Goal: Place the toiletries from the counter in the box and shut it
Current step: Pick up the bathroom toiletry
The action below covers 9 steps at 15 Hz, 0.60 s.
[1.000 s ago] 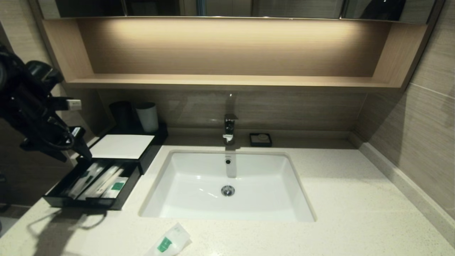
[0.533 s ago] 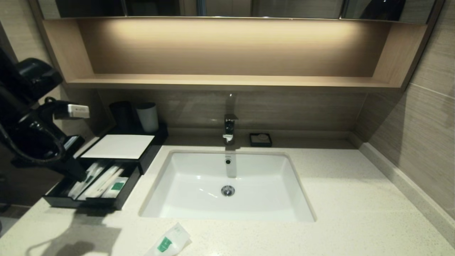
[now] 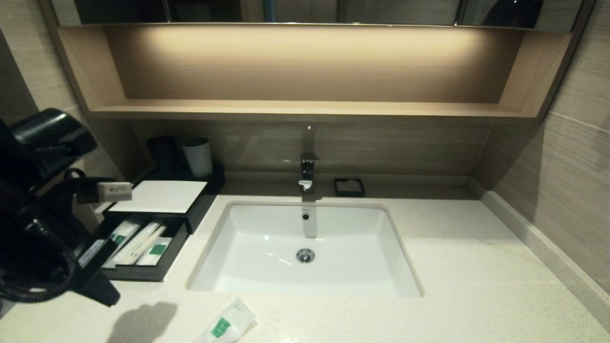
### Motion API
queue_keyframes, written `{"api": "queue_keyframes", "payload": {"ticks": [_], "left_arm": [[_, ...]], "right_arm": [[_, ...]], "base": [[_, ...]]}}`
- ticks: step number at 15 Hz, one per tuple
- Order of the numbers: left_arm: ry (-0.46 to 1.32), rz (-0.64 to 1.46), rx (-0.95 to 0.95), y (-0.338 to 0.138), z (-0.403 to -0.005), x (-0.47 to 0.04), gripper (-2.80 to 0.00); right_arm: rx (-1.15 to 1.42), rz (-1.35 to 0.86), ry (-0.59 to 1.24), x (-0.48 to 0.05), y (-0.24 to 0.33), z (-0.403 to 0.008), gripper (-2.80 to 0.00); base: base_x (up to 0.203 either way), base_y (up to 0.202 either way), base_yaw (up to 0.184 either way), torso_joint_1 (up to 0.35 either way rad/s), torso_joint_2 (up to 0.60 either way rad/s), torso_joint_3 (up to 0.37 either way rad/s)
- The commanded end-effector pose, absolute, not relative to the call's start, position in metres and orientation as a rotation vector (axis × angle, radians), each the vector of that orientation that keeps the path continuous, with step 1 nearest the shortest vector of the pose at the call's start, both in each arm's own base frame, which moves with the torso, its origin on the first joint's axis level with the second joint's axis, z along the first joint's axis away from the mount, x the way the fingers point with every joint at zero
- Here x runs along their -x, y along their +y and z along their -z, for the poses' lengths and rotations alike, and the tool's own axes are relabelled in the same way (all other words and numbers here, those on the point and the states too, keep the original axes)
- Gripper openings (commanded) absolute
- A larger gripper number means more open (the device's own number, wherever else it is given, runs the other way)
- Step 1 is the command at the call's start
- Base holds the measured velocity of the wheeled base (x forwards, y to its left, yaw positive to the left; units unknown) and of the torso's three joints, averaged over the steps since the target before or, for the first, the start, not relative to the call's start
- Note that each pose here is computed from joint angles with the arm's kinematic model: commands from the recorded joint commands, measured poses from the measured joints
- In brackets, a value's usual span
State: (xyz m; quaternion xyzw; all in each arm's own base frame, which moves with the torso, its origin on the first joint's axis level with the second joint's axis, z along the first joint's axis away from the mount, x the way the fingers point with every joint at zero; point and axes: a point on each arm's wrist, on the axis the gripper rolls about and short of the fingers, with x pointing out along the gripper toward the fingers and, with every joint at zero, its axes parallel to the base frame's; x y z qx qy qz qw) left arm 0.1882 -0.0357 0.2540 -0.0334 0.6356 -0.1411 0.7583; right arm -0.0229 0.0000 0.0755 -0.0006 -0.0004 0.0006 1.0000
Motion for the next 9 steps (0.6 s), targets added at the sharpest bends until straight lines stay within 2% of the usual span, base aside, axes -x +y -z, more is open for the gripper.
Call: {"api": "queue_keyframes", "payload": {"ticks": [1, 9], "left_arm": [[1.404, 0.303, 0.078, -0.042, -0.24, -0.176, -2.8], [1.406, 0.274, 0.004, -0.054, -0.2, -0.167, -2.8]], "right_arm": [[0.002, -0.002, 0.002, 0.023, 0.0, -0.075, -2.8], [0.002, -0.002, 0.002, 0.023, 0.0, -0.075, -2.8]], "base": [[0.0, 0.0, 0.0, 0.0, 0.0, 0.0], [0.0, 0.0, 0.0, 0.0, 0.0, 0.0]]}}
